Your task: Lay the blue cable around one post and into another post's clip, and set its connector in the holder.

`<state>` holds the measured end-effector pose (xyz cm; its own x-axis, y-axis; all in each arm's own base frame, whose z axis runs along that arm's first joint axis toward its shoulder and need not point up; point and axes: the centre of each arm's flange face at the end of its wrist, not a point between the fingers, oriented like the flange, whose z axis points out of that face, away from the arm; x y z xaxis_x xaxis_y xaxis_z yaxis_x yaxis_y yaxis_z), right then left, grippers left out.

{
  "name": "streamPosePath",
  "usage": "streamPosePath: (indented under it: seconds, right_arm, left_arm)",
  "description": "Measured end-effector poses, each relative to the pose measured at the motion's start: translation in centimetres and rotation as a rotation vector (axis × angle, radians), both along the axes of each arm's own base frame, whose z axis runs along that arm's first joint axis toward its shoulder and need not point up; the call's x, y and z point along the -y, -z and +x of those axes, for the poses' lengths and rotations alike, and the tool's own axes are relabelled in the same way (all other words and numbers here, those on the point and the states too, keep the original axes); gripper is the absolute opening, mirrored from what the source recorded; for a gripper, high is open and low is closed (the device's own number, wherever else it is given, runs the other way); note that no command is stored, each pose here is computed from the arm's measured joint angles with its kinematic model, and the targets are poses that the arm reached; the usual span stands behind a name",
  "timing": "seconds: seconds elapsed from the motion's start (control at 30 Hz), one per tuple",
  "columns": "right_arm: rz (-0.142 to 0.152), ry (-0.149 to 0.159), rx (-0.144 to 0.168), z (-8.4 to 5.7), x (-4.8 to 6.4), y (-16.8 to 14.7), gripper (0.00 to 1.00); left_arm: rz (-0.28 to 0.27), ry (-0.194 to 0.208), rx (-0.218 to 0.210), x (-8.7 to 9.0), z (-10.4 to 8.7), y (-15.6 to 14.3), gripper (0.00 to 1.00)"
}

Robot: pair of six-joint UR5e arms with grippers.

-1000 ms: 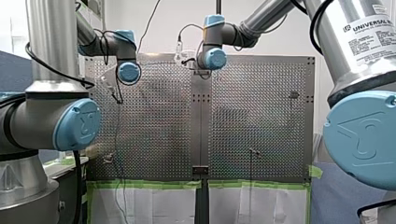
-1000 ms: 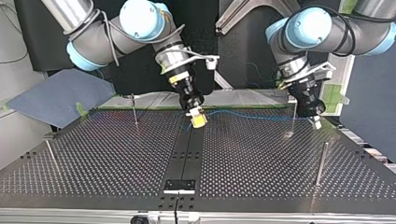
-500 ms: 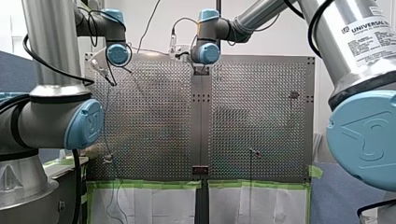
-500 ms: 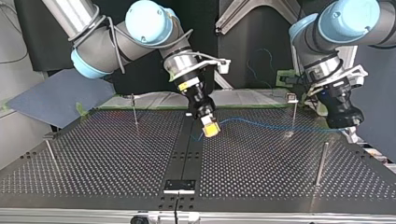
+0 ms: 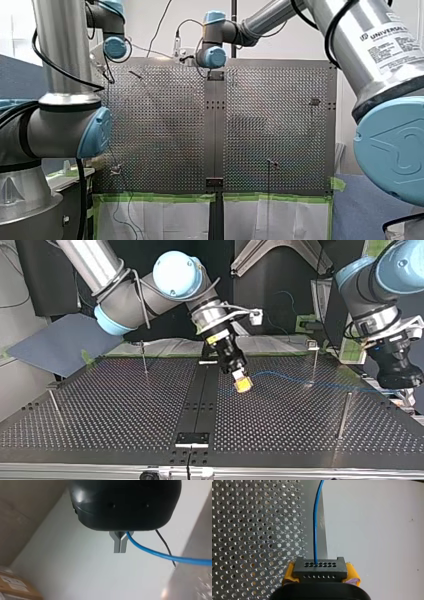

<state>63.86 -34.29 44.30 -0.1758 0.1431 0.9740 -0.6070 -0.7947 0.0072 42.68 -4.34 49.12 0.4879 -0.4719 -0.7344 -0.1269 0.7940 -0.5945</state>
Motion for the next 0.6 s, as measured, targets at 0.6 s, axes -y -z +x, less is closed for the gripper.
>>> streamPosePath:
  seconds: [0.6]
  right_arm:
    - [-0.007, 0.009, 0.018, 2.0, 2.4, -1.5, 0.0]
  left_arm:
    - [0.022, 0.003, 0.014, -6.6, 5.4, 0.6, 0.01]
